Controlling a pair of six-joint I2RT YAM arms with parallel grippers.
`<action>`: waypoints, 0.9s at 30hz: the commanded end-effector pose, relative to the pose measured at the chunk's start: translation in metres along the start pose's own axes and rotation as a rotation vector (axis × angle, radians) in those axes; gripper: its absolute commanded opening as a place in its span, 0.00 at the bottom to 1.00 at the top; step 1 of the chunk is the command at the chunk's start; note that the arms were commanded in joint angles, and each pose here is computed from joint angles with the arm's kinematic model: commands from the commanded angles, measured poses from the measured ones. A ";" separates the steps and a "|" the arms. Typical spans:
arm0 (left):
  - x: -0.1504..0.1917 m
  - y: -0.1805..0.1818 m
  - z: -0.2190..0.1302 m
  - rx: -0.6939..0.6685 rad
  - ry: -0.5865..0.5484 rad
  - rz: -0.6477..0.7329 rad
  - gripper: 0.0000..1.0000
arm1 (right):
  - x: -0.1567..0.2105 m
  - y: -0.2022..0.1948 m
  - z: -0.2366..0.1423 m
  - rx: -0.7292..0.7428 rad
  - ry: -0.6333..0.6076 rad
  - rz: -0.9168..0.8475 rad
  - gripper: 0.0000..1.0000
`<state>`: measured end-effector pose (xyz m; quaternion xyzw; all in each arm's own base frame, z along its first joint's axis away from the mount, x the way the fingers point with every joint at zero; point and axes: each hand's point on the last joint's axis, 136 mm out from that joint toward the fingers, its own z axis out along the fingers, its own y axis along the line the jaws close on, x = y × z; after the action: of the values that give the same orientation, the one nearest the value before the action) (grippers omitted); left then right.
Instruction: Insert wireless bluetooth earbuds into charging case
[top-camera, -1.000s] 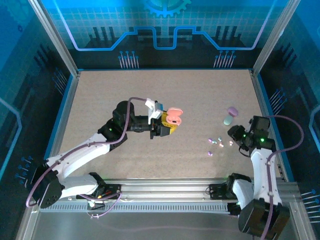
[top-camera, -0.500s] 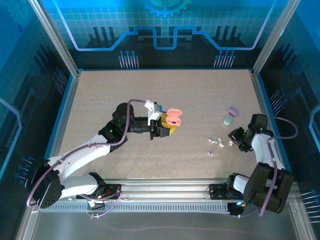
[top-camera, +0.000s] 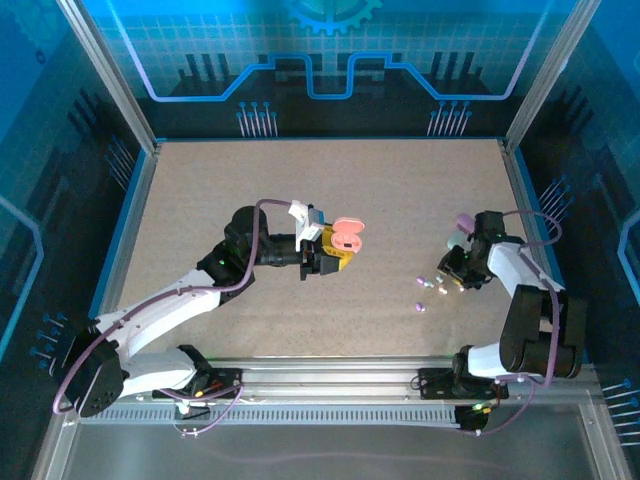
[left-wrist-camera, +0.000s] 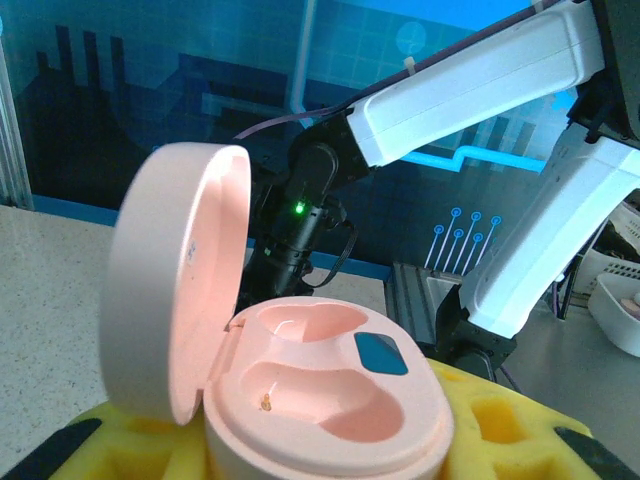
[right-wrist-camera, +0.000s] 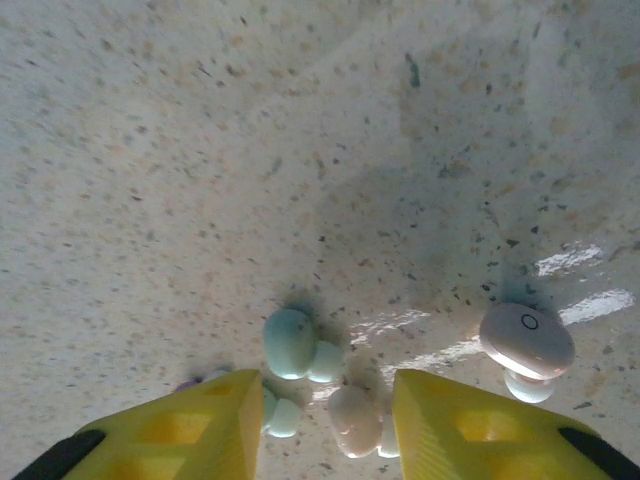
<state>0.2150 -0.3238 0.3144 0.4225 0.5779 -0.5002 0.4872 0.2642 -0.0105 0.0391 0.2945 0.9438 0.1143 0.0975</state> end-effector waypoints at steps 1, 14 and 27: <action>-0.015 -0.005 -0.005 0.001 -0.041 0.024 0.25 | 0.001 -0.007 0.001 0.070 -0.004 -0.029 0.36; -0.017 -0.005 -0.004 0.009 -0.033 0.023 0.25 | 0.022 -0.005 0.013 0.072 0.039 -0.049 0.27; -0.016 -0.006 -0.005 0.008 -0.023 0.023 0.25 | 0.030 -0.006 0.018 0.093 0.055 -0.063 0.26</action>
<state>0.2143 -0.3234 0.3120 0.4221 0.5830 -0.4999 0.4817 0.2482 0.0021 0.0229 0.2641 0.9580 0.0821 0.0755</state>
